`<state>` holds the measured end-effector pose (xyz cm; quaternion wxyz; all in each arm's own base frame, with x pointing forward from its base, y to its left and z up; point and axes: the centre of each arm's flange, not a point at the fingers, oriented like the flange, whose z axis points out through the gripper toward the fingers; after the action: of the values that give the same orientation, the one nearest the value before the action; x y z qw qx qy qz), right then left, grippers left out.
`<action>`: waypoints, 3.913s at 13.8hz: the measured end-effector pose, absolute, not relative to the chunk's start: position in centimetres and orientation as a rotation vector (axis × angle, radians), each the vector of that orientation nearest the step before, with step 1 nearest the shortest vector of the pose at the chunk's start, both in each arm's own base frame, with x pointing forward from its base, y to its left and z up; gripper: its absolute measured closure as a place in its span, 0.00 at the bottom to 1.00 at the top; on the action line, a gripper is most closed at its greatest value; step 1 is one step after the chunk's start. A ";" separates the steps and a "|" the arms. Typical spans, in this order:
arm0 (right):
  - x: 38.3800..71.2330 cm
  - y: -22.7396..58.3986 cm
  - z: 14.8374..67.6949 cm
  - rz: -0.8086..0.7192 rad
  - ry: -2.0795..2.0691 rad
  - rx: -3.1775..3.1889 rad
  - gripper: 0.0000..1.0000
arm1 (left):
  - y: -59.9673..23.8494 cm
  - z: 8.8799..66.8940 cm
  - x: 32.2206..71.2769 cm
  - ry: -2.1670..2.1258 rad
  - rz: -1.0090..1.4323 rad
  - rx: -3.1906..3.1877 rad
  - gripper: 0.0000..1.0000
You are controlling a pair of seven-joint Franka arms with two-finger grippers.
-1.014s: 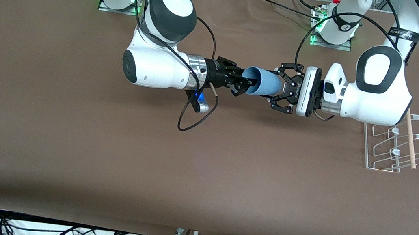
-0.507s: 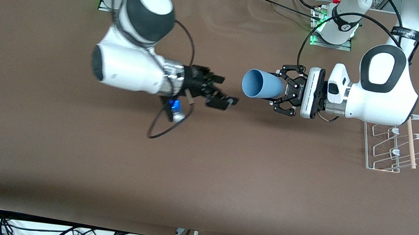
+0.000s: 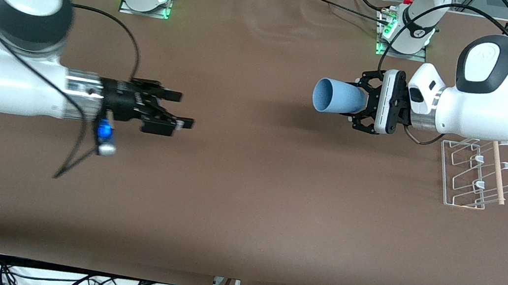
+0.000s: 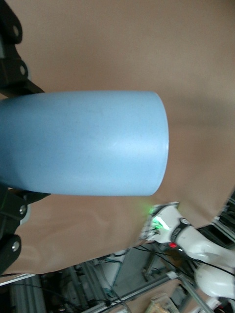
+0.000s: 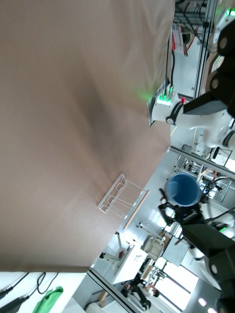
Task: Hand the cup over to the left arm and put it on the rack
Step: 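Carry the cup toward the rack while the right gripper withdraws, then rotate the cup with the left gripper above the wire rack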
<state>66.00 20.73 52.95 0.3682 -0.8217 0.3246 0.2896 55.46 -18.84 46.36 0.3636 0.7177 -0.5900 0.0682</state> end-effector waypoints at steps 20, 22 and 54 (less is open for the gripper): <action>61.2 4.7 54.6 0.251 0.557 -2.893 0.00 | -4.5 37.2 53.2 -1.490 -1.826 2.736 0.30; 59.3 5.5 53.7 0.163 0.530 -2.944 0.01 | -3.6 35.3 52.9 -1.462 -1.937 2.793 0.30; 56.4 0.0 55.1 0.140 -0.061 -3.199 0.01 | 1.6 28.1 51.6 -1.607 -1.808 3.001 0.00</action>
<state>56.36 -0.01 55.06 -0.0304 -0.9984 -0.0189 0.0436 51.56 1.58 28.12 -0.3491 0.7296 -0.3907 -0.4396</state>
